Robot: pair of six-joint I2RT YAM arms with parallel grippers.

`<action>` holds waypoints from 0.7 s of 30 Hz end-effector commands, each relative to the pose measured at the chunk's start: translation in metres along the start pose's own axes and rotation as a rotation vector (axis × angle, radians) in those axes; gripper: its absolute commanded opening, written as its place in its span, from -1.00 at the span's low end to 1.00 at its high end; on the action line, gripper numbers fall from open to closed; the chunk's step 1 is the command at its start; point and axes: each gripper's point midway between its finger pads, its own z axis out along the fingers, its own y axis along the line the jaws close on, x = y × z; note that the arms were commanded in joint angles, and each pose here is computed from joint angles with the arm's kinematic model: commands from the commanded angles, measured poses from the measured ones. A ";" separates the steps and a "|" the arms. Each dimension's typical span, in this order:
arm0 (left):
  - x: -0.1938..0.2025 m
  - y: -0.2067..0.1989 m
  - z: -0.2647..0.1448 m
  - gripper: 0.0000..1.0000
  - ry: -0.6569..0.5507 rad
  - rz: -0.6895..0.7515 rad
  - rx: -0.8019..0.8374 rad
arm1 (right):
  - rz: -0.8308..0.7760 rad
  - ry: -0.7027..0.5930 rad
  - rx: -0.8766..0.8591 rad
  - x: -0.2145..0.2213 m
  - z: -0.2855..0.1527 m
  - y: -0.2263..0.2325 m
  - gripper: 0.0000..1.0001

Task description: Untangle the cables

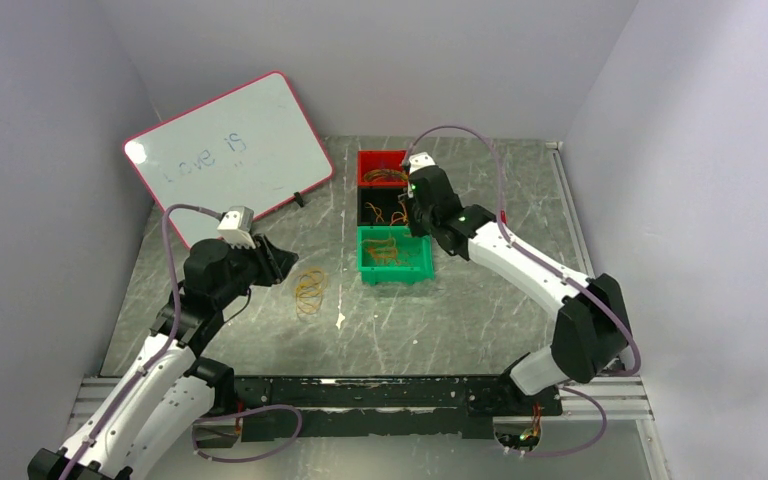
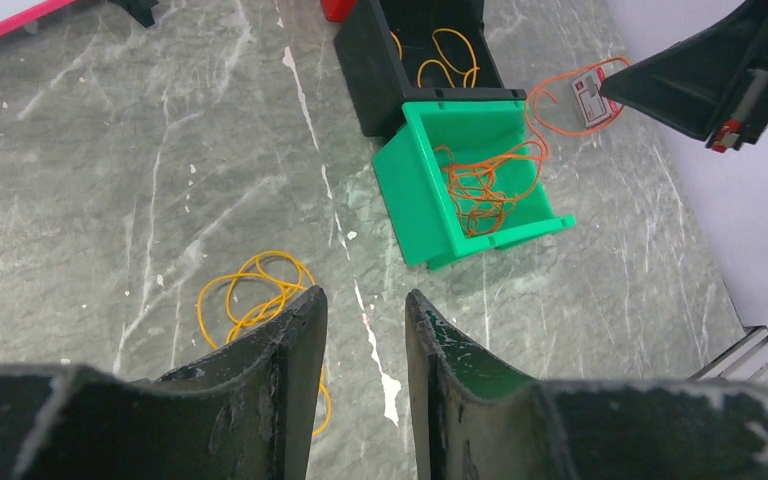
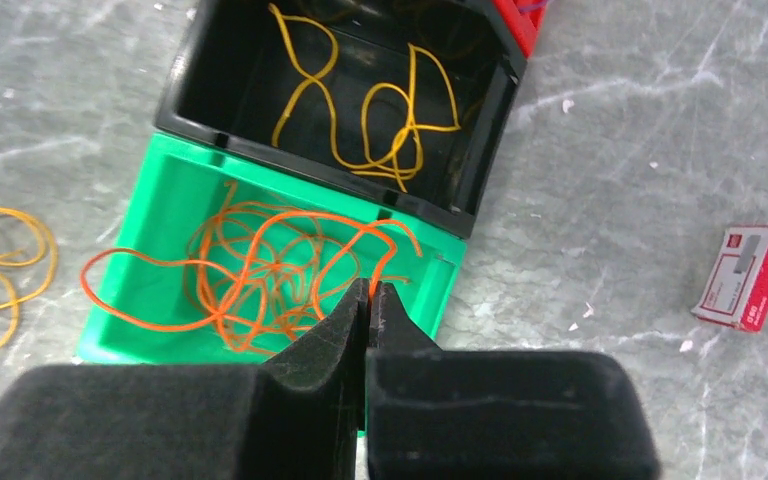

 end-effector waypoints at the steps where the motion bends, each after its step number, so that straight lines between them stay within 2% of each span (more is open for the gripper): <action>1: -0.014 -0.006 -0.002 -0.20 -0.031 0.005 0.005 | -0.019 0.070 0.097 0.022 0.009 -0.021 -1.00; 13: -0.012 -0.005 0.000 -0.20 -0.024 0.004 0.004 | -0.052 0.125 0.221 0.035 0.008 -0.049 -1.00; 16: -0.011 -0.004 0.000 -0.20 -0.021 0.001 0.004 | -0.064 0.146 0.201 0.037 0.009 -0.045 -1.00; 21: -0.010 -0.004 0.000 -0.20 -0.020 -0.003 0.006 | -0.057 0.147 0.036 0.038 0.015 -0.016 -1.00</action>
